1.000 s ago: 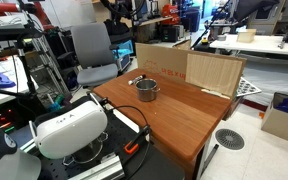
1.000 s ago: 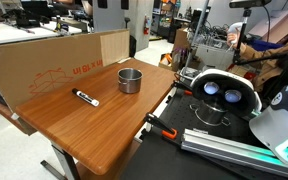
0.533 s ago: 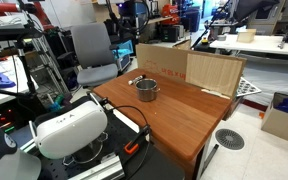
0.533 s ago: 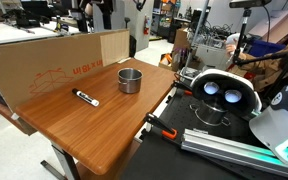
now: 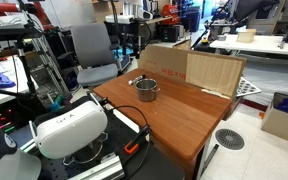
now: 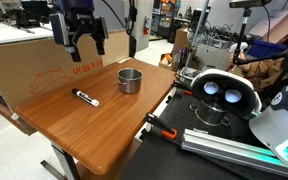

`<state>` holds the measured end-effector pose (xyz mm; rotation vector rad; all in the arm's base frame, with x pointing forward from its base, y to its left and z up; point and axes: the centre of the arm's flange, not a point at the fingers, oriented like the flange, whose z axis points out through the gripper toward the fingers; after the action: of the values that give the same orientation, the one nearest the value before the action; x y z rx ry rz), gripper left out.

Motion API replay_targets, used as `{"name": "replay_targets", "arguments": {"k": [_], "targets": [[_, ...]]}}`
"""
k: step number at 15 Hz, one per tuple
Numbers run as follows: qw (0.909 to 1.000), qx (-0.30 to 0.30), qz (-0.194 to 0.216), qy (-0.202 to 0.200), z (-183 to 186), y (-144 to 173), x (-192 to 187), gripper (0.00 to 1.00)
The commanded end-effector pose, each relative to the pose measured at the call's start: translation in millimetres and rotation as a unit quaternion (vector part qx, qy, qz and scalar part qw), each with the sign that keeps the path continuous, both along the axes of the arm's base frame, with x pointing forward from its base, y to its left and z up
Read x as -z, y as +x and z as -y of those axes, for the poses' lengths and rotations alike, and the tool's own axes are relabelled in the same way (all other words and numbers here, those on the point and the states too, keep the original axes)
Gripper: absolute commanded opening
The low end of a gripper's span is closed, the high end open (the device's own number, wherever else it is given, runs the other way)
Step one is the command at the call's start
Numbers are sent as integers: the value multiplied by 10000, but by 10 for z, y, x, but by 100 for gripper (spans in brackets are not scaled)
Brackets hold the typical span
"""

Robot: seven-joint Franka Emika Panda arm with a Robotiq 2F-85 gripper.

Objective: Put the marker in the silver pot

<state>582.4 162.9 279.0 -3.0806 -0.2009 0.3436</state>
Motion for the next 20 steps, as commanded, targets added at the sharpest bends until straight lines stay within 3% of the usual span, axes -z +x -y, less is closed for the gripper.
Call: {"name": "replay_targets", "arguments": {"k": [1,9,17,20], "targets": [[9998,150,-94,-28,-84,117,168,100],[9982,257,-282,-461,-354,204,810,100],[9936,503,118,-1000,-388,370,1116,100],[9914,549,65,-1186,-374,415,1243,100]]}}
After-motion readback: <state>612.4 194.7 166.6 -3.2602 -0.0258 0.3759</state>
